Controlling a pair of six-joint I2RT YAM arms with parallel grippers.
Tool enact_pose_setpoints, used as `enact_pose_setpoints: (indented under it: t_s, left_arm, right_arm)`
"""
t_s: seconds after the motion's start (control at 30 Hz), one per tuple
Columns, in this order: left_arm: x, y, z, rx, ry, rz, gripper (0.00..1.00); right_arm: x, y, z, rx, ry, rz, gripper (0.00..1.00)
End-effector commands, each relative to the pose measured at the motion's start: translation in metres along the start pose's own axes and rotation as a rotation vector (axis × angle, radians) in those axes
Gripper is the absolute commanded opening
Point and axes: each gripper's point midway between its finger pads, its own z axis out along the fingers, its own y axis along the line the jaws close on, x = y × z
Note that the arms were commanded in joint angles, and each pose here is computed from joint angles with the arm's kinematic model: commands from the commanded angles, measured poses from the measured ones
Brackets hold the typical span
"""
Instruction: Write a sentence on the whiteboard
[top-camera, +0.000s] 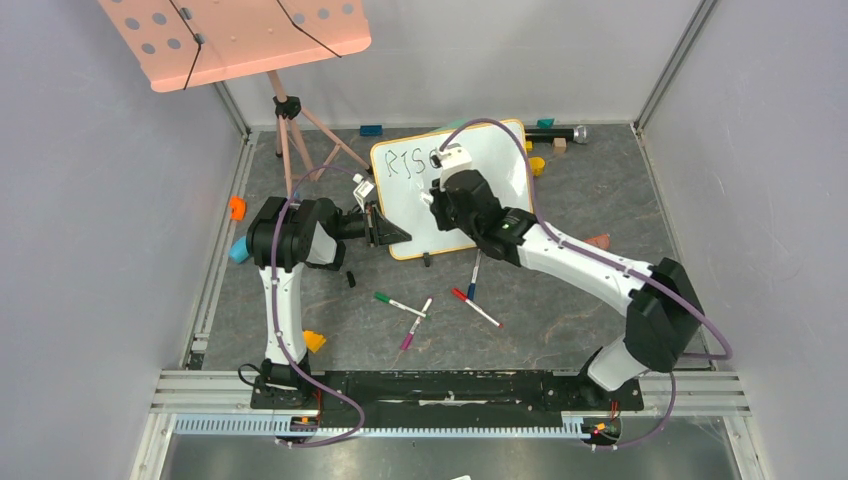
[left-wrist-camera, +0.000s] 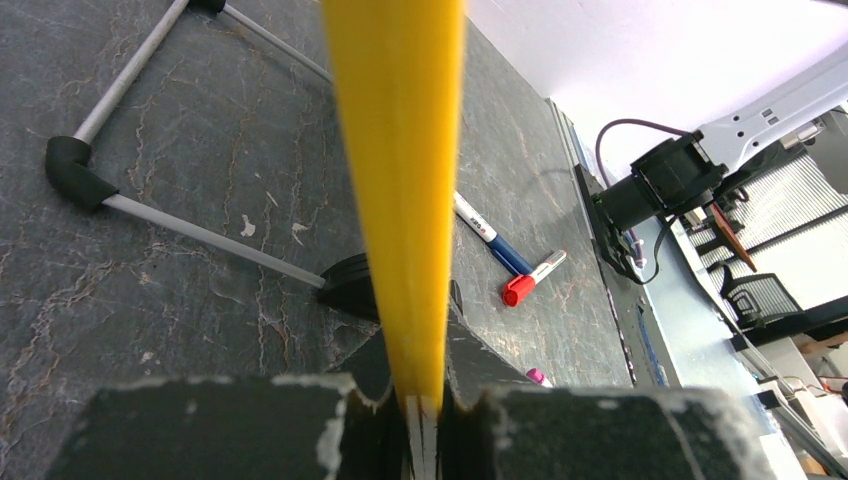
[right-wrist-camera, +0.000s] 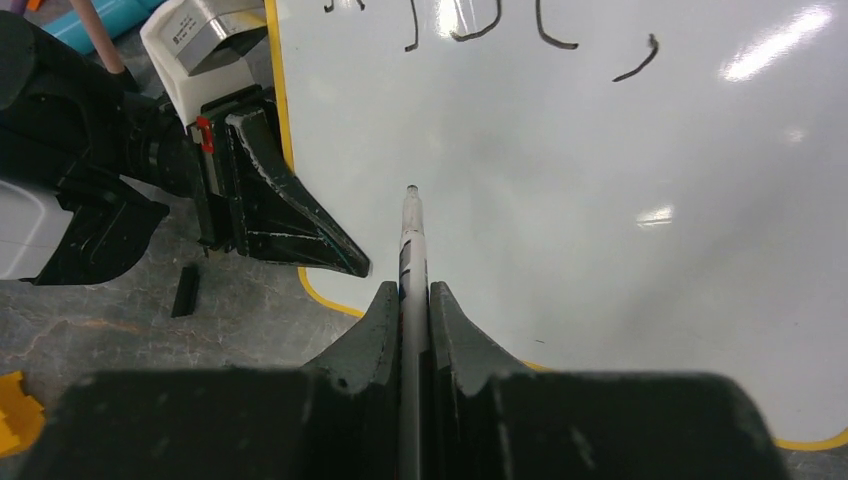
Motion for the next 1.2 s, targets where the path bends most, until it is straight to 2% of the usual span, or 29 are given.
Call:
enact_pose_setpoints:
  t_s: [0.0,0.43,1.17]
  left_arm:
    - [0.027,-0.011,0.0,0.083,0.078,0.068,0.02]
    - [0.027,-0.011,0.0,0.085,0.079,0.068,0.02]
    - [0.027,-0.011,0.0,0.084,0.078,0.069,0.02]
  right_arm:
    - [-0.028,0.006,0.007,0.061,-0.061,-0.039,0.0]
    - [-0.023,0.043,0.03,0.036,-0.031,-0.116,0.0]
    - [-0.007,0.042,0.052,0.094,0.024,-0.155,0.0]
